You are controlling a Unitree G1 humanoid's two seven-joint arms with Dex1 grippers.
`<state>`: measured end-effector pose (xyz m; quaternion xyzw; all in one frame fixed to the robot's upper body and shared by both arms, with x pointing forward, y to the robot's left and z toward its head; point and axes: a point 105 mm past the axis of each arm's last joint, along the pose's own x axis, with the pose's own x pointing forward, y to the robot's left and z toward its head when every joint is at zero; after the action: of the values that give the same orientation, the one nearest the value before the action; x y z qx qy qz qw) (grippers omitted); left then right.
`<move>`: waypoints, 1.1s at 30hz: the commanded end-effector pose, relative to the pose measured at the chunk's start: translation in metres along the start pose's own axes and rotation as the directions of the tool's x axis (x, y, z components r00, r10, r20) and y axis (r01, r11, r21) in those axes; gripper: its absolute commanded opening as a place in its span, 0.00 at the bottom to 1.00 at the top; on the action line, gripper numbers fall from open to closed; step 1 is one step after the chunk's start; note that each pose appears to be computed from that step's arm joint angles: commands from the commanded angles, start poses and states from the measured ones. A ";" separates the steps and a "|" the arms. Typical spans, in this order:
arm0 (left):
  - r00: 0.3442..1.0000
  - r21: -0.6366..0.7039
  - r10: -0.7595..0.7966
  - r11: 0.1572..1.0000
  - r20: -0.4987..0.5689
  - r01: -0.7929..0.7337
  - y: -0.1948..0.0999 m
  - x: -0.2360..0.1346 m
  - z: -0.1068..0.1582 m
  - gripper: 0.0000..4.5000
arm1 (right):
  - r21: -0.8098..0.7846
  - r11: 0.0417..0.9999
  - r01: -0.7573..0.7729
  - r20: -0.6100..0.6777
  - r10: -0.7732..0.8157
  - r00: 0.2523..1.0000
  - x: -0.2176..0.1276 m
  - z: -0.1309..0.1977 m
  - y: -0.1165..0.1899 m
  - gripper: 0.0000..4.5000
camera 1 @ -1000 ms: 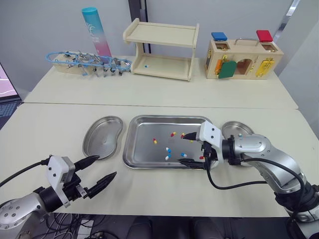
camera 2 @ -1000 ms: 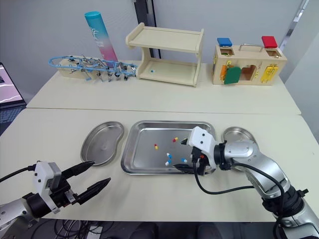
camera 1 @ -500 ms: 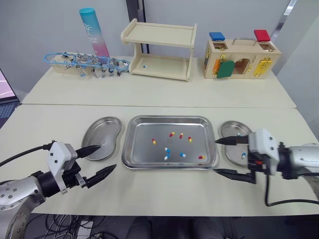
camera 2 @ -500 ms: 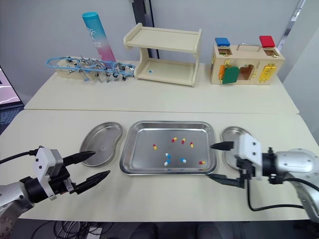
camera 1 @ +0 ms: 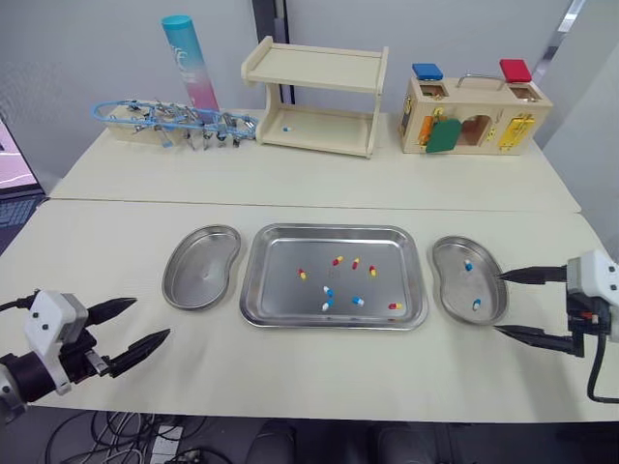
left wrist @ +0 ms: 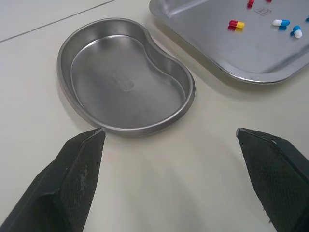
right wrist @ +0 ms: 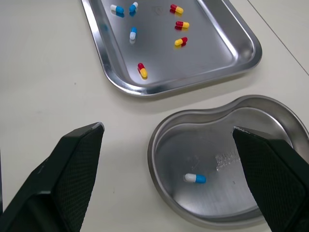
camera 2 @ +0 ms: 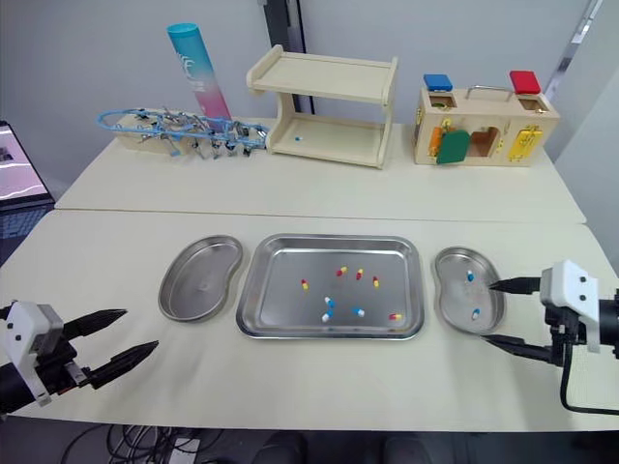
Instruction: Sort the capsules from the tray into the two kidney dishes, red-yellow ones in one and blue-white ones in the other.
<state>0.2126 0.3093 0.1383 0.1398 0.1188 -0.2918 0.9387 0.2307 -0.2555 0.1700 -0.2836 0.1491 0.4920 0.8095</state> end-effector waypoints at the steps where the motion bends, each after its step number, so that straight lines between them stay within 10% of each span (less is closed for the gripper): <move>1: 0.999 0.068 -0.042 0.997 0.034 0.040 0.002 0.008 0.020 1.00 | -0.054 0.998 0.023 0.003 -0.023 1.000 -0.005 0.011 -0.001 0.99; 12: 0.960 0.063 -0.249 0.968 0.130 0.243 -0.040 0.090 0.059 1.00 | -0.018 1.000 0.021 0.038 -0.020 0.999 0.010 0.017 0.017 0.99; 17: 0.950 0.079 -0.279 0.960 0.143 0.270 -0.042 0.107 0.063 0.65 | -0.010 1.000 0.021 0.048 -0.020 0.999 0.013 0.019 0.020 1.00; 33: 0.887 0.138 -0.449 0.890 0.106 0.434 -0.067 0.174 0.052 0.65 | 0.026 0.999 -0.048 0.204 0.042 0.978 0.032 0.062 0.033 1.00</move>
<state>0.3183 0.1555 0.1169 0.1261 0.0810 -0.5022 0.8516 0.2174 -0.1924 0.1838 -0.2190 0.0958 0.5241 0.8174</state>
